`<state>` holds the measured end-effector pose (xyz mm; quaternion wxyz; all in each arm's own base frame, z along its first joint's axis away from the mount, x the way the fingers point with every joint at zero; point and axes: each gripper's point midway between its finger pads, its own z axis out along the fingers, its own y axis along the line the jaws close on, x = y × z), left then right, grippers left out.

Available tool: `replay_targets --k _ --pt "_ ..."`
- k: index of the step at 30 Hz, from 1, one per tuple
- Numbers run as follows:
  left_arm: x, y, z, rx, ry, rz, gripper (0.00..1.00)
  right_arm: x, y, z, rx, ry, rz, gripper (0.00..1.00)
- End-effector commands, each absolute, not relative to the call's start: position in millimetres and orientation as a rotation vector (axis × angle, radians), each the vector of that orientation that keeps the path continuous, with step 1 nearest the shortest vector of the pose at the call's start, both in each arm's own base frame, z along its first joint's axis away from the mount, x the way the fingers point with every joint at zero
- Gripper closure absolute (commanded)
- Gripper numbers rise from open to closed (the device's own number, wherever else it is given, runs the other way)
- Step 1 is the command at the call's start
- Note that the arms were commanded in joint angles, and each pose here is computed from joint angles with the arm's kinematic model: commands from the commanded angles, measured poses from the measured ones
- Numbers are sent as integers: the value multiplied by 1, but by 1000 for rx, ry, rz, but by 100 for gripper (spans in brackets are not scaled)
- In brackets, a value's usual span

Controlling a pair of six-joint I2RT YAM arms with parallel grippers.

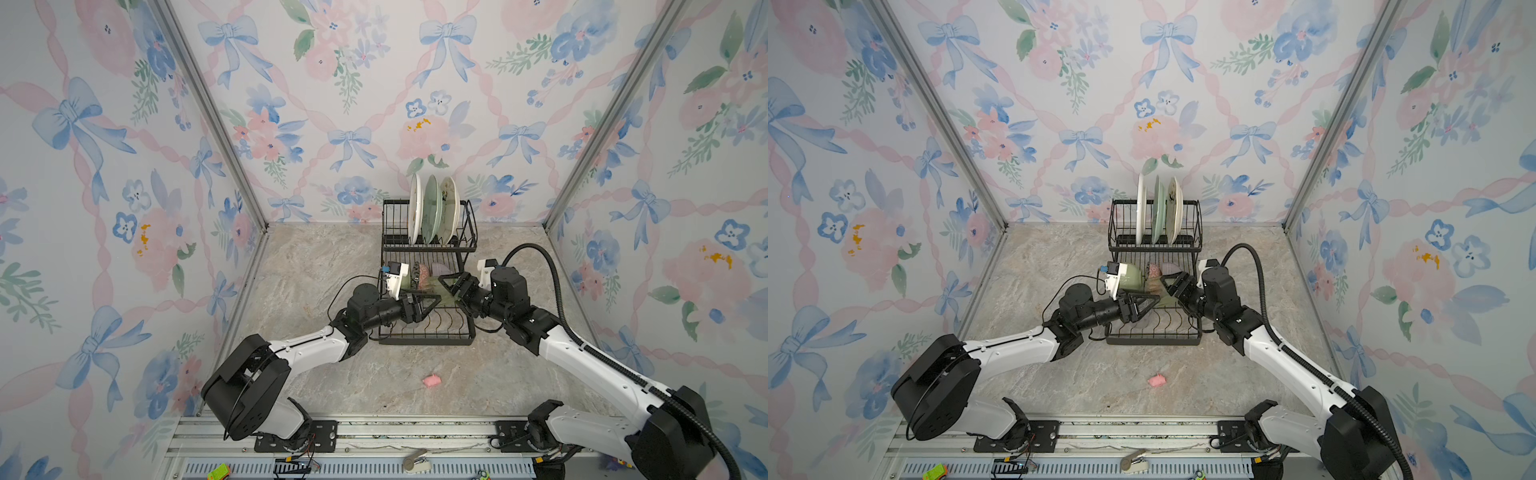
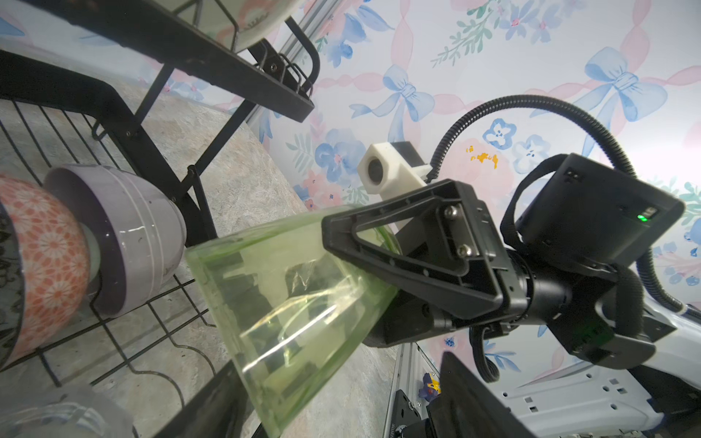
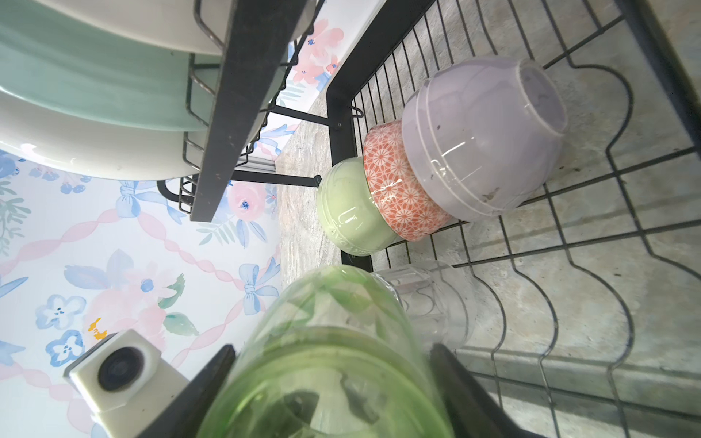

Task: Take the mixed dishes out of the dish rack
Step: 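Close the left gripper on the green cup and open the right gripper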

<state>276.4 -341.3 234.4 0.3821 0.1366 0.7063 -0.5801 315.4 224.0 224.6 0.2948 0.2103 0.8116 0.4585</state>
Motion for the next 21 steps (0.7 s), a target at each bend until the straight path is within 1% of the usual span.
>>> replay_targets --k 1,6,13,17,21 --pt "271 -350 258 389 1715 -1566 24 319 228 235 550 2114 1289 56" --pt "269 -351 269 405 1671 -1594 31 319 233 235 553 2103 1336 56" --pt "271 -351 268 402 1668 -1591 43 317 233 235 549 2105 1336 55" --pt "273 -351 266 391 1669 -1594 54 315 233 237 543 2103 1330 55" --pt "275 -352 268 391 1665 -1596 57 313 232 237 536 2110 1321 55"
